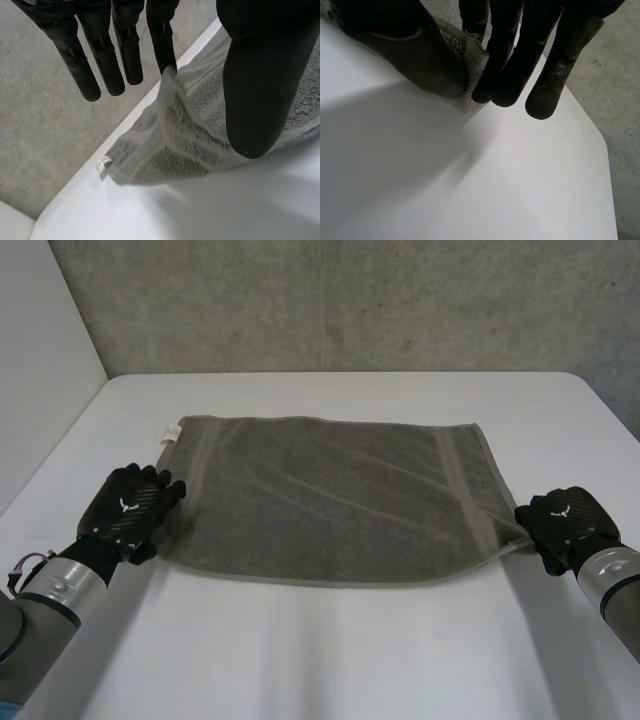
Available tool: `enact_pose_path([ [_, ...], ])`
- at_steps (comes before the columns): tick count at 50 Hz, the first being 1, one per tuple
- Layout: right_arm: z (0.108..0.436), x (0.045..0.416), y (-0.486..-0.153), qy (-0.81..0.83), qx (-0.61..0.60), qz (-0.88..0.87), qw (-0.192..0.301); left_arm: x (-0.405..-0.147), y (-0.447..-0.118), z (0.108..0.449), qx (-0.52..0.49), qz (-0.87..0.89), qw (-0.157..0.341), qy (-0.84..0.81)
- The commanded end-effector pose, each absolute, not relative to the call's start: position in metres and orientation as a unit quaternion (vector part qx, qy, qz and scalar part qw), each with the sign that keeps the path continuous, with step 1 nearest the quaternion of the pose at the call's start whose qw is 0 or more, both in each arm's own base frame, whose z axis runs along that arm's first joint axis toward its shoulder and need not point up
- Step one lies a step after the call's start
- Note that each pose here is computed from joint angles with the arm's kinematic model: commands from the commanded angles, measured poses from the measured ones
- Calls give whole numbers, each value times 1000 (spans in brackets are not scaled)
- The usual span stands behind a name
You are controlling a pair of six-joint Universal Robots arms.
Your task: Fold the towel.
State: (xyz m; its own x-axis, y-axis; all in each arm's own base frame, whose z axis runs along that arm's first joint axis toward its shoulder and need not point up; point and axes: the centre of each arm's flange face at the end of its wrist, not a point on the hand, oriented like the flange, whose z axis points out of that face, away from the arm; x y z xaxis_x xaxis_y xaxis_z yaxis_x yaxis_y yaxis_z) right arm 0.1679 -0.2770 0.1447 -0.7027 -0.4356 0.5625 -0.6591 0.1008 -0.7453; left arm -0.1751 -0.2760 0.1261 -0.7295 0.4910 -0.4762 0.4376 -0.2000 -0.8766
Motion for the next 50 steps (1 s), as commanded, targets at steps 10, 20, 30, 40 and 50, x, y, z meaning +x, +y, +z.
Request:
enact_pose_path([
  [10,142,168,-277,-737,373,555,99,-171,-291,117,-388,700,14,-600],
  [20,141,168,-277,-738,373,554,99,-166,-289,117,-403,690,-10,-601],
  [30,141,168,-277,-737,373,555,99,-156,-277,117,-393,617,43,-681],
  [40,140,168,-277,-738,373,554,98,-155,-283,108,-388,600,54,-697],
  [50,139,168,-278,-739,373,553,99,-157,-292,106,-390,601,60,-695],
])
